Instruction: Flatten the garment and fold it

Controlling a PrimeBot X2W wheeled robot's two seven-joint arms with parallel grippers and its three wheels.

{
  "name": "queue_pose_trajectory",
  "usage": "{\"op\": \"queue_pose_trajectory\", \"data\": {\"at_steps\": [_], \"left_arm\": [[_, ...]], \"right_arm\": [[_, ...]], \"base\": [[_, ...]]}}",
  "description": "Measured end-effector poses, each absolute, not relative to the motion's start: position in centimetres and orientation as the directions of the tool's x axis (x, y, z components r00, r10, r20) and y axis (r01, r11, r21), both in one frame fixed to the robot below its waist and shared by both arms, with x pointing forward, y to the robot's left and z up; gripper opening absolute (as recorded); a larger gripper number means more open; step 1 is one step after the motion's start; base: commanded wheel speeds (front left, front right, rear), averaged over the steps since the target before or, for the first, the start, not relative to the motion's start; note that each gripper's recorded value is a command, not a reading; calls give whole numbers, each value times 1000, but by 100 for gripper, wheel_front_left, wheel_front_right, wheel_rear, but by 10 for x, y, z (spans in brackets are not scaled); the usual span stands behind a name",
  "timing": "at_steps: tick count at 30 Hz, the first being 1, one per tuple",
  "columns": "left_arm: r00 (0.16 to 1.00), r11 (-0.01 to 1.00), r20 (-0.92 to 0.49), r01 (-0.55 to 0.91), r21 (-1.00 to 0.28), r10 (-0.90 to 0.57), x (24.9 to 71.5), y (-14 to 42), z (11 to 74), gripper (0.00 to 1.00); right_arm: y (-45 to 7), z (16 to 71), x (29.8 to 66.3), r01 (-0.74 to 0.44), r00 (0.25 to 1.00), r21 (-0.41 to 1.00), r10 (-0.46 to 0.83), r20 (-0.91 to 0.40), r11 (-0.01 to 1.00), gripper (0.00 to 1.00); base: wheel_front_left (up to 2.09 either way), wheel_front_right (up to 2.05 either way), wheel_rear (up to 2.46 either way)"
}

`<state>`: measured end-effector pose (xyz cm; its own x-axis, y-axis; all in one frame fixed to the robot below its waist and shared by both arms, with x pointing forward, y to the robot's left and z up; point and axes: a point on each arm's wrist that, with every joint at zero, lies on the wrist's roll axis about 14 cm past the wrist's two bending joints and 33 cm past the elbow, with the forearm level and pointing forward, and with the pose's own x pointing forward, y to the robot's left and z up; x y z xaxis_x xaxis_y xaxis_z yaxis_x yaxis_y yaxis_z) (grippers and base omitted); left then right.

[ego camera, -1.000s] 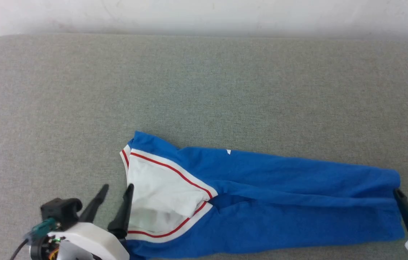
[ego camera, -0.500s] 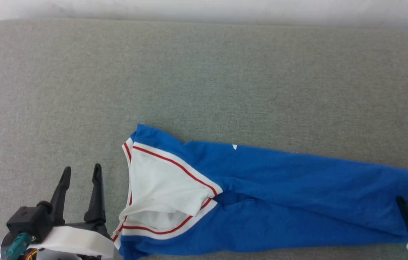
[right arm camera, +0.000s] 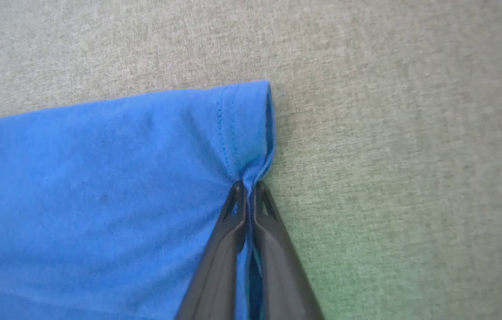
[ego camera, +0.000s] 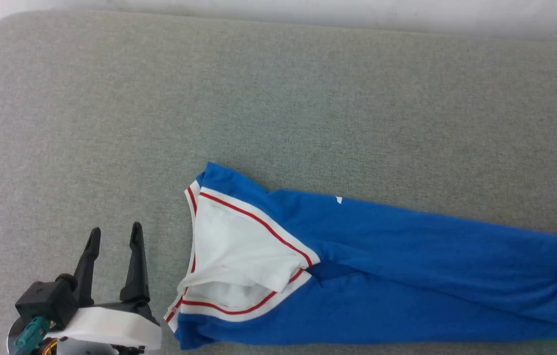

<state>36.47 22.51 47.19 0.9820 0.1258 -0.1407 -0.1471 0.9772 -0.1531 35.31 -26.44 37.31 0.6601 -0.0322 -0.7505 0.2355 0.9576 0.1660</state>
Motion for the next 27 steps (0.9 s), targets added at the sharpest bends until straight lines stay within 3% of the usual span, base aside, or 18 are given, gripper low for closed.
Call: {"op": "queue_pose_trajectory", "data": {"at_steps": [4,9,12,18,27], "left_arm": [[984,977,-127,-148,-156,128,363,225,477,100],[986,977,-117,-141,-159,123,360,222,481,100],[985,977,-117,-141,-161,123,356,221,481,100],[987,976,-112,-132,-173,113,353,218,484,100],[986,975,-138,-122,-188,97,350,212,479,100]], "right_arm": [[-293,391,358,288,699,116,-126,-704,950,0],[-363,426,354,392,723,-33,-330,-606,920,0],[-375,435,352,414,730,-52,-365,-578,909,0],[-316,433,364,303,778,88,-193,-598,949,0],[-179,446,364,-77,767,229,205,-608,970,0]], "base": [[0,0,0],[0,0,0],[0,0,0],[0,0,0],[0,0,0]]}}
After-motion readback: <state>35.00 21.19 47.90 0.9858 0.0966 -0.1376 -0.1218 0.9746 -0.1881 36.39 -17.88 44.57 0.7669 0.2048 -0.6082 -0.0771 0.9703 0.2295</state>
